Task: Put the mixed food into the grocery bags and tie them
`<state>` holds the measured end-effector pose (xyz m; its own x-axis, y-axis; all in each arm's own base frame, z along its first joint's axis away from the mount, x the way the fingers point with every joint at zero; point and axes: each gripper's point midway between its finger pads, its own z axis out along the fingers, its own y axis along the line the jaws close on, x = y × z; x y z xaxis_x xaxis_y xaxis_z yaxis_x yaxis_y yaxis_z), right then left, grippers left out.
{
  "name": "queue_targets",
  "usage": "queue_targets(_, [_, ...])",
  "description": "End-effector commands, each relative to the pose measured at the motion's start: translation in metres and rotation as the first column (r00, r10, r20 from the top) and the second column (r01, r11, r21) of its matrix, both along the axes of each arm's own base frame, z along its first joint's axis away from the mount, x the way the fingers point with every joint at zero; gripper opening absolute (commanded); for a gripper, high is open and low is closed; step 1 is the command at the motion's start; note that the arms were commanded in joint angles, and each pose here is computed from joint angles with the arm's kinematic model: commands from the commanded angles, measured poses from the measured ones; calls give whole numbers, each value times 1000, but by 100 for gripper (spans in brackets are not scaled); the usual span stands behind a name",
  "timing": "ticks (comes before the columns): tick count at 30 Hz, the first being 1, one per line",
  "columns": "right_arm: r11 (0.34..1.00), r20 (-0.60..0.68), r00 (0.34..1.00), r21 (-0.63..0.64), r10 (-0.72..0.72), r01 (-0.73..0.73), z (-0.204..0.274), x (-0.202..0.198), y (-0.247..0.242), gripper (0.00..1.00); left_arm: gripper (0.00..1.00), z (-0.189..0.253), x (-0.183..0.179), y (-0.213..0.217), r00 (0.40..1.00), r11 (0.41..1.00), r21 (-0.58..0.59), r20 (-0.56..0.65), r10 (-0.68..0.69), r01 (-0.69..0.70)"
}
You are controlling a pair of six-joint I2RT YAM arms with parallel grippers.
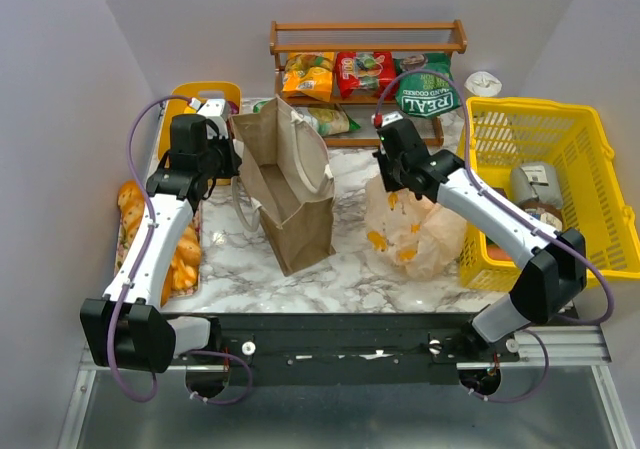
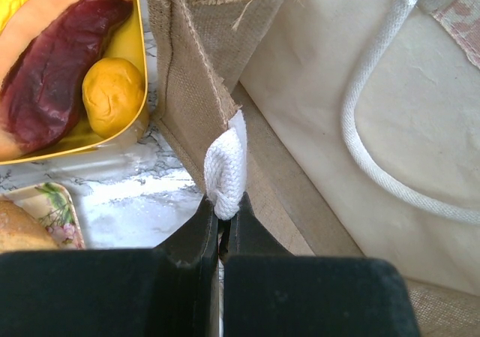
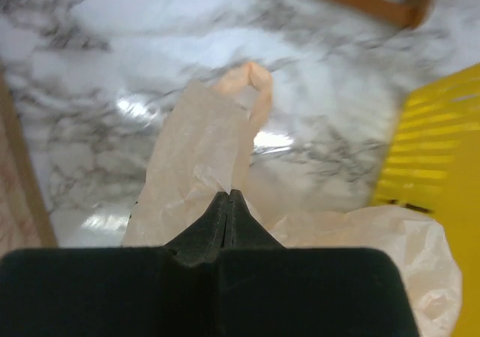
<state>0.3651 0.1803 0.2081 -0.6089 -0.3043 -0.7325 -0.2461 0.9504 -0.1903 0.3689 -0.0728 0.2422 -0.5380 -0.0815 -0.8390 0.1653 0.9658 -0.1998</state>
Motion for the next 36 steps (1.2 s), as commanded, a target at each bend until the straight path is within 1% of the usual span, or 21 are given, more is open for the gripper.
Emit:
queue_targets(1, [947,-157,969,290,190,-138,-21,-41,51,1,0,18,2,0,998,1000,-18,68,1,1])
queue_targets(3, [928,-191,954,338,229,-155,-26,-51,60,1,0,18,2,2,998,1000,-17,68,6,-5])
queue_targets(5, [937,-196,959,322,206,-136,-27,-49,56,25,0,18,2,2,998,1000,-18,69,8,-7])
queue_targets(6, [937,-182,962,323,202,-136,-17,-46,56,40,0,18,2,2,998,1000,-17,68,6,-5])
queue_targets(7, [940,-182,958,302,221,-159,-12,-48,54,67,0,18,2,2,998,1000,-19,69,6,-4])
queue_targets(8, [936,-163,958,304,236,-178,0,-47,55,75,0,17,2,2,998,1000,-19,66,7,-6])
queue_targets(9, [918,-146,949,330,278,-218,13,-51,61,80,0,17,3,2,998,1000,-19,66,6,-5])
queue_targets(10, [899,-84,947,349,312,-265,43,-50,65,87,0,17,3,2,998,1000,-21,67,5,-4])
queue_targets(12, [868,-34,932,378,361,-323,74,-54,70,92,0,18,2,1,998,1000,-24,70,0,2])
queue_targets(13, [857,16,933,390,359,-337,105,-52,71,95,0,18,2,0,998,1000,-26,69,0,2])
queue_targets(15, [847,67,930,396,360,-356,132,-48,69,98,0,17,3,0,998,1000,-26,68,0,2])
queue_targets(18, [842,121,944,426,308,-330,160,-23,53,98,0,15,3,0,998,1000,-28,63,1,1])
queue_targets(20, [863,146,959,420,242,-281,168,4,32,98,0,14,4,0,998,1000,-31,61,-1,3])
queue_targets(22, [898,179,968,374,176,-232,171,28,13,98,0,13,4,0,998,1000,-31,59,-3,5])
queue_targets(23, [922,185,971,328,148,-204,167,40,4,98,0,14,4,-1,998,999,-33,61,-3,5])
queue_targets(25, [962,190,981,260,37,-86,160,75,-24,98,0,14,4,-3,998,999,-42,62,-12,15])
queue_targets(27, [970,216,976,243,-25,-30,167,96,-45,95,0,15,3,-5,998,998,-51,65,-21,24])
queue_targets(28, [974,199,978,227,-64,17,154,114,-60,91,0,14,3,-6,998,998,-57,64,-24,28])
queue_targets(32, [989,245,963,125,-109,80,150,153,-97,83,0,13,3,-9,998,997,-68,60,-30,34])
queue_targets(34, [988,248,960,112,-128,103,147,165,-115,81,0,15,3,-9,998,997,-72,63,-31,36])
queue_targets(36, [989,219,967,99,-128,109,128,177,-125,80,0,15,3,-9,997,997,-73,65,-32,37])
